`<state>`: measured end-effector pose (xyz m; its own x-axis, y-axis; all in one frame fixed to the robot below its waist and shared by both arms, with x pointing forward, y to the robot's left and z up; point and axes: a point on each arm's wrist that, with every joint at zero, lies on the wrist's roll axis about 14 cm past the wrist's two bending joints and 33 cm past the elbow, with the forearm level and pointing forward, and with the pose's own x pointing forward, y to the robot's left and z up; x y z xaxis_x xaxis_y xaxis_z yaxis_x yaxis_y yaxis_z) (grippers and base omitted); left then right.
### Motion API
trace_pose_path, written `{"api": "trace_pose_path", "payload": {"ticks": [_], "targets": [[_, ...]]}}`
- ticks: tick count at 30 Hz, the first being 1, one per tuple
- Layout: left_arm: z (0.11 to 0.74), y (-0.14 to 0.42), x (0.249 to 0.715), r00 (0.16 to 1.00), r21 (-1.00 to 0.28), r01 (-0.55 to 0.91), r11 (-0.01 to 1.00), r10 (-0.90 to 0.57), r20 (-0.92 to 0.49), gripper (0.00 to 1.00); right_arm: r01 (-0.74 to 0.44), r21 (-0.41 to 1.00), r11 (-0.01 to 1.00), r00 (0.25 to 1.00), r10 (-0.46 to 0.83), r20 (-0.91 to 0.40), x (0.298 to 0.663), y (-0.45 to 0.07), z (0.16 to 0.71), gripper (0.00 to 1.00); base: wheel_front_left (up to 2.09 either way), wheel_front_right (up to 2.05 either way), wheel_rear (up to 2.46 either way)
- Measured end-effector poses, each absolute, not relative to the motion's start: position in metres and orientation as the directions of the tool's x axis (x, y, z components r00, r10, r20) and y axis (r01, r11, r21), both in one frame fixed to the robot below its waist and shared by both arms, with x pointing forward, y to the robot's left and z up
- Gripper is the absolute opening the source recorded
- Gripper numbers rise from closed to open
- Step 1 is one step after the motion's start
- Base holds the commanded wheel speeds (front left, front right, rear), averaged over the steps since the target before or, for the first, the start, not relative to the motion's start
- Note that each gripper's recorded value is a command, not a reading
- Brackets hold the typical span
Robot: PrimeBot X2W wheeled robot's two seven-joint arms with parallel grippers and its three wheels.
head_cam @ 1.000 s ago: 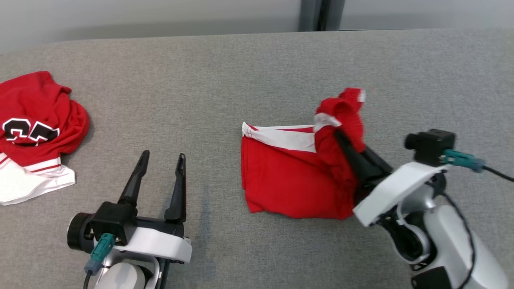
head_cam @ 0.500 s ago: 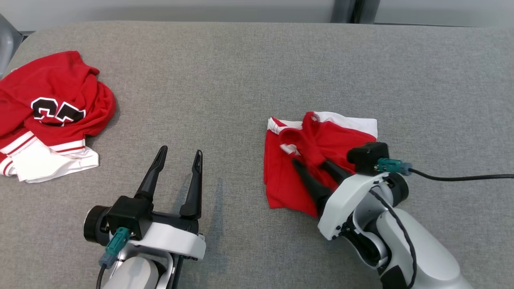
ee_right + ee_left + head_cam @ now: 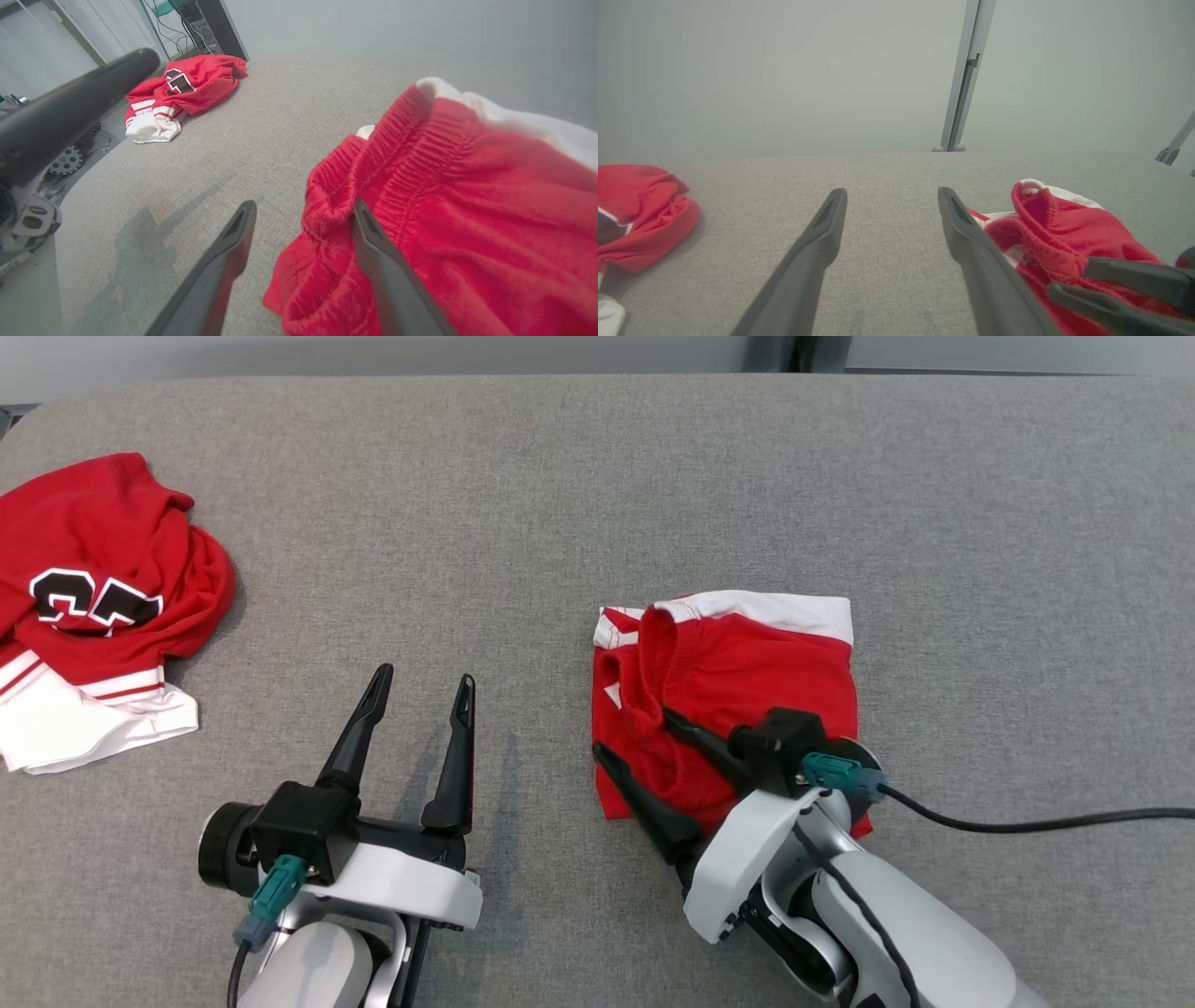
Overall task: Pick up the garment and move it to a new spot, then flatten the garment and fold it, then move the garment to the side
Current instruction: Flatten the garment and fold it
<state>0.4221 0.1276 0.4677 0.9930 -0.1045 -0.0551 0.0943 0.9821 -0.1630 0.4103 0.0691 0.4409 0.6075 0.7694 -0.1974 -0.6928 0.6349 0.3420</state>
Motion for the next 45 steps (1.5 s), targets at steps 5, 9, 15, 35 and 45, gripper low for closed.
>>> {"api": "trace_pose_path", "payload": {"ticks": [5,9,15,35,45], "targets": [[0.471,0.128,0.423,0.994,-0.161,0.094,0.982,-0.102,-0.045,1.00,-0.675,0.333,0.658,0.685,0.727,-0.048,0.425,0.052,0.475,1.00,0.00,0.00,0.00],[0.476,0.132,0.424,0.995,-0.154,0.086,0.984,-0.092,-0.032,1.00,-0.591,0.327,0.738,0.790,0.612,0.046,0.440,0.004,0.498,1.00,0.00,0.00,0.00],[0.487,0.140,0.424,0.998,-0.139,0.068,0.988,-0.069,-0.002,1.00,-0.403,0.262,0.877,0.915,0.385,0.121,0.449,-0.085,0.525,1.00,0.00,0.00,0.00],[0.531,0.164,0.383,0.993,-0.105,0.021,0.994,-0.009,0.115,1.00,-0.142,0.095,0.985,0.983,0.128,0.135,0.389,-0.178,0.549,1.00,0.00,0.00,0.00],[0.530,0.167,0.355,0.993,-0.073,0.038,0.997,-0.030,0.114,1.00,-0.114,0.098,0.989,0.986,0.101,0.130,0.357,-0.185,0.549,1.00,0.00,0.00,0.00]]}}
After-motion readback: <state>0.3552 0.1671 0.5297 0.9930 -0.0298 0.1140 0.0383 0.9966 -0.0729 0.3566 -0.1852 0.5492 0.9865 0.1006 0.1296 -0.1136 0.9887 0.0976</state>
